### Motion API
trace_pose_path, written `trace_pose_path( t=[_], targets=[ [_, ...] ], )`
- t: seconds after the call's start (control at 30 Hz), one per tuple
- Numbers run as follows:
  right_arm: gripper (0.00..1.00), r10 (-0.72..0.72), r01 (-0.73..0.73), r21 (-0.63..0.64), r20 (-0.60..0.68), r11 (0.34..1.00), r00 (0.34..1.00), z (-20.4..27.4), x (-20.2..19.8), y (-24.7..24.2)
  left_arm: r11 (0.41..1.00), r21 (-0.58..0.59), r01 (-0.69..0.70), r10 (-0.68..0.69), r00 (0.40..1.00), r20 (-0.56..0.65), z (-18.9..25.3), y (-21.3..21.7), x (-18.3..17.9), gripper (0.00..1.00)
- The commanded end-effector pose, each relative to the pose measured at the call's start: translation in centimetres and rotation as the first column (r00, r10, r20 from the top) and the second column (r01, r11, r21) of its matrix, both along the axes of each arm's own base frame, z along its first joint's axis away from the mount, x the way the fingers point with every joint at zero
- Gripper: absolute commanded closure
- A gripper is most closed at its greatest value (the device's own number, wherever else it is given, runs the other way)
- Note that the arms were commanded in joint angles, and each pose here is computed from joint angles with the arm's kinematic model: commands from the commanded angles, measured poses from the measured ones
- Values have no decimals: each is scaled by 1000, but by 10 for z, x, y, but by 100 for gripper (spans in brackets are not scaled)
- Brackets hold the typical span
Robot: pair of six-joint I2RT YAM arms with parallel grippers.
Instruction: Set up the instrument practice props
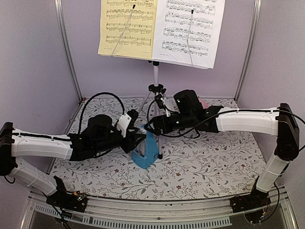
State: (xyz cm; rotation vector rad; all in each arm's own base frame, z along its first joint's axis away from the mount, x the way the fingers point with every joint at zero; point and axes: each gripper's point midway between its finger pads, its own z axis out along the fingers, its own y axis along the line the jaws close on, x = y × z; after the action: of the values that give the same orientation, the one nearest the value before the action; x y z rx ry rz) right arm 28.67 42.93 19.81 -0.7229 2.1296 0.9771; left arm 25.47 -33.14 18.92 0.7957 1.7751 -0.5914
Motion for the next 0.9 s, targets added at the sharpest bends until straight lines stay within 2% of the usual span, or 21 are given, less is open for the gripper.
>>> trace_pose_path(
  t=[0.0,0.2,0.43,0.6,0.87],
  targets=[
    [19,61,-95,-177,-187,980,980,-70,-31,-12,996,-17,84,-83,996,22,12,-17,-9,79],
    [22,42,-110,-225,-287,968,957,-105,-43,-21,996,-44,78,-77,997,30,19,-11,-13,79],
    [26,-4,-130,-337,-371,932,929,-154,-53,-40,994,-70,88,-85,995,46,23,0,-23,79],
    [27,-30,-133,-394,-381,910,924,-175,-57,-54,994,-67,82,-79,996,46,20,6,-25,78],
    [29,-64,-110,-413,-384,904,921,-182,-52,-60,995,-80,64,-60,997,55,18,17,-29,77]
  ],
)
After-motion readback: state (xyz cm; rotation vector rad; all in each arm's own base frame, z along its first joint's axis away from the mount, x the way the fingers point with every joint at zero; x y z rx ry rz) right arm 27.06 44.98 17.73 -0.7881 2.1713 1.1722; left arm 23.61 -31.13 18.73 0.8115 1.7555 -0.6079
